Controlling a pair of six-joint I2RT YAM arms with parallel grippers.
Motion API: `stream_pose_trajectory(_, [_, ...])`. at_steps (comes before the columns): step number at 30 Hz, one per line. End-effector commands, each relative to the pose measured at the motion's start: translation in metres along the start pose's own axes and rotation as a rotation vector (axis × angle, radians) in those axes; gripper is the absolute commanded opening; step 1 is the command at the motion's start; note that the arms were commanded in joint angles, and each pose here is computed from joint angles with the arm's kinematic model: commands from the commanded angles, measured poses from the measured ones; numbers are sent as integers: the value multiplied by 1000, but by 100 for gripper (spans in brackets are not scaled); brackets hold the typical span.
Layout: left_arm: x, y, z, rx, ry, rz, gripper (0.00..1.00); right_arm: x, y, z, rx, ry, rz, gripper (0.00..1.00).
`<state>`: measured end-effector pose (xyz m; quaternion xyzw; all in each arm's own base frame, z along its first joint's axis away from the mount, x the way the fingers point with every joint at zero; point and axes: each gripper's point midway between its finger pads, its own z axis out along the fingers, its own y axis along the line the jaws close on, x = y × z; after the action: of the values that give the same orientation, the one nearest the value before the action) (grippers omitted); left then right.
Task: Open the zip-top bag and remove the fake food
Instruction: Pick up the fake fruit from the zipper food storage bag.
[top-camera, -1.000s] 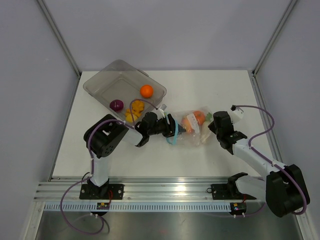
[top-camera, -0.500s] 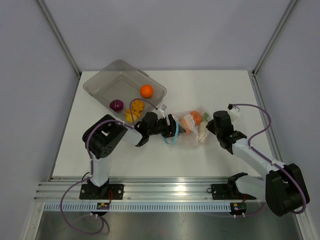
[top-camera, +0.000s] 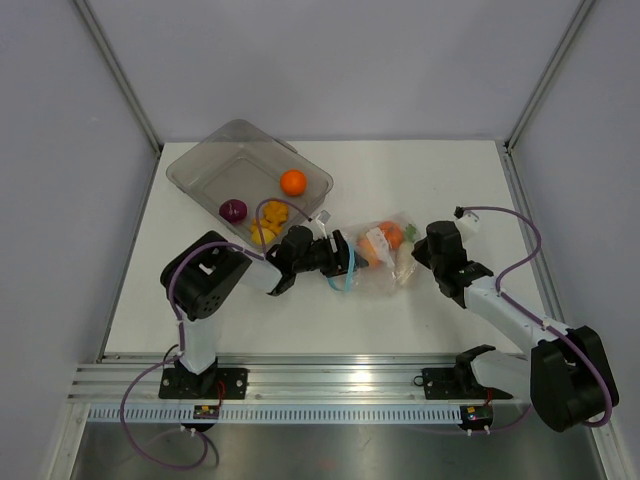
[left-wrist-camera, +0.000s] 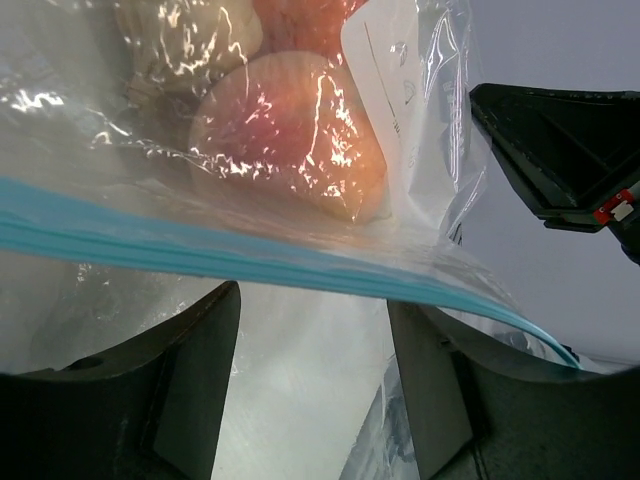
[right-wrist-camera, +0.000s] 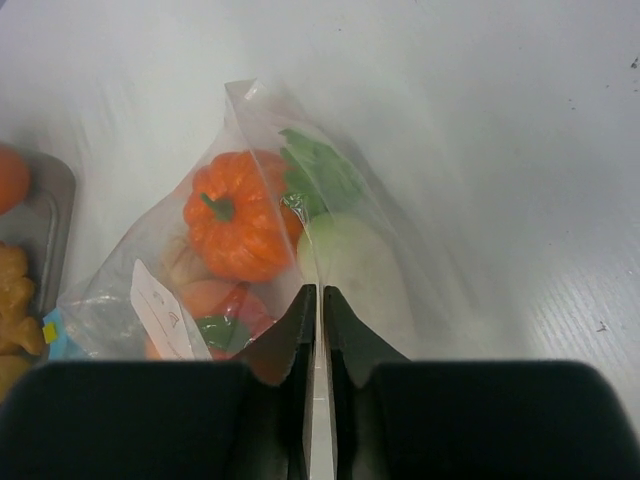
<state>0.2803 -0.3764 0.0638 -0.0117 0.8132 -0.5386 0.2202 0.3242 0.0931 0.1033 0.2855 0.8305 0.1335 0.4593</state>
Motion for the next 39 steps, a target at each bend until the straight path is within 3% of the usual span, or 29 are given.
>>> stream_pose_trajectory(1, [-15,-23,-4,61,-56,40,63,-18,10,-3,-14,-35,-36,15])
stream_pose_trajectory(10, [-17,-26,-6,70,-63,43,63,-29,24,-15,-66,-57,-98,33])
stream_pose_trajectory(15, [-15,-24,-7,64,-65,42,62,-19,63,-27,-163,-52,-201,45])
stream_pose_trajectory(23, [-11,-23,-8,55,-65,42,61,10,102,-6,-225,57,-293,47])
stream_pose_trajectory(31, [-11,-13,-4,20,-63,44,61,13,120,13,-187,105,-340,47])
stream_pose_trajectory(39, [-18,-17,-9,9,-92,91,65,64,116,40,-162,295,-368,46])
